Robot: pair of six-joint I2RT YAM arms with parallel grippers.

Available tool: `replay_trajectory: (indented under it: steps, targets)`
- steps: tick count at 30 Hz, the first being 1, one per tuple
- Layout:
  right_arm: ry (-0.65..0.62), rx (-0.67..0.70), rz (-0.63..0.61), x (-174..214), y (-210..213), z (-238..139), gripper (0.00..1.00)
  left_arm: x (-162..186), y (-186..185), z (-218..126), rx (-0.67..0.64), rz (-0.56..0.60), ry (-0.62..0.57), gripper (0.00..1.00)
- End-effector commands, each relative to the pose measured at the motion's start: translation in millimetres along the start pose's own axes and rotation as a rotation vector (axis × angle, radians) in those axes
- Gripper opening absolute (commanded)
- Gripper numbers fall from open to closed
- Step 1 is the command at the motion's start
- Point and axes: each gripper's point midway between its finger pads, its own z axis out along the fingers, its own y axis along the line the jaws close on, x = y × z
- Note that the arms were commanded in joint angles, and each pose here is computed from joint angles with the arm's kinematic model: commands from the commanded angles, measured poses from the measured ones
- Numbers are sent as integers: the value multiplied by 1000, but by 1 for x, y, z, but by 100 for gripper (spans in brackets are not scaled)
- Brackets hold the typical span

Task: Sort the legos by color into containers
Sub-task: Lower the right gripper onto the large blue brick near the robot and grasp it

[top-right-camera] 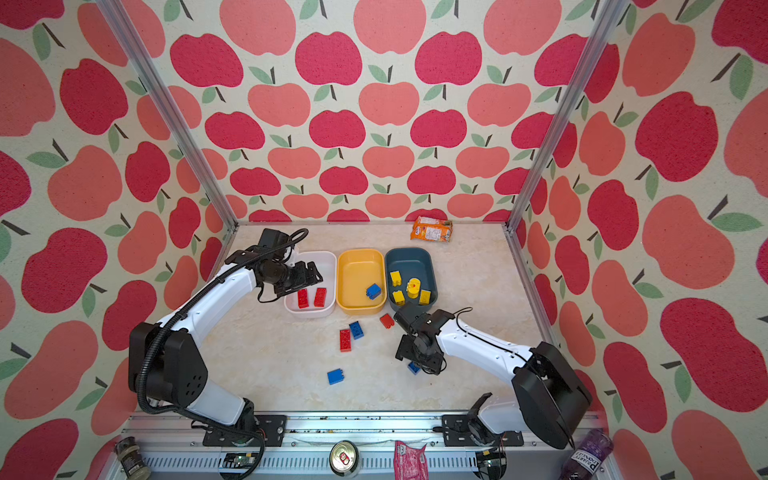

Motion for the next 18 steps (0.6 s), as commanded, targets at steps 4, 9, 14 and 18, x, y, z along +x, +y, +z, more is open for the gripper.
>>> replay_trajectory:
  steps: [4, 9, 14, 18]
  targets:
    - [-47, 48, 88, -6, -7, 12, 75, 1, -4, -7, 42, -6, -8, 93]
    - [-53, 76, 109, -5, -16, 15, 70, 3, -5, -8, 47, -14, -11, 94]
    - [-54, 86, 119, -4, -20, 18, 65, 5, -3, -10, 48, -18, -12, 94]
    - [-58, 94, 116, -4, -22, 18, 57, 7, -3, -11, 48, -21, -17, 94]
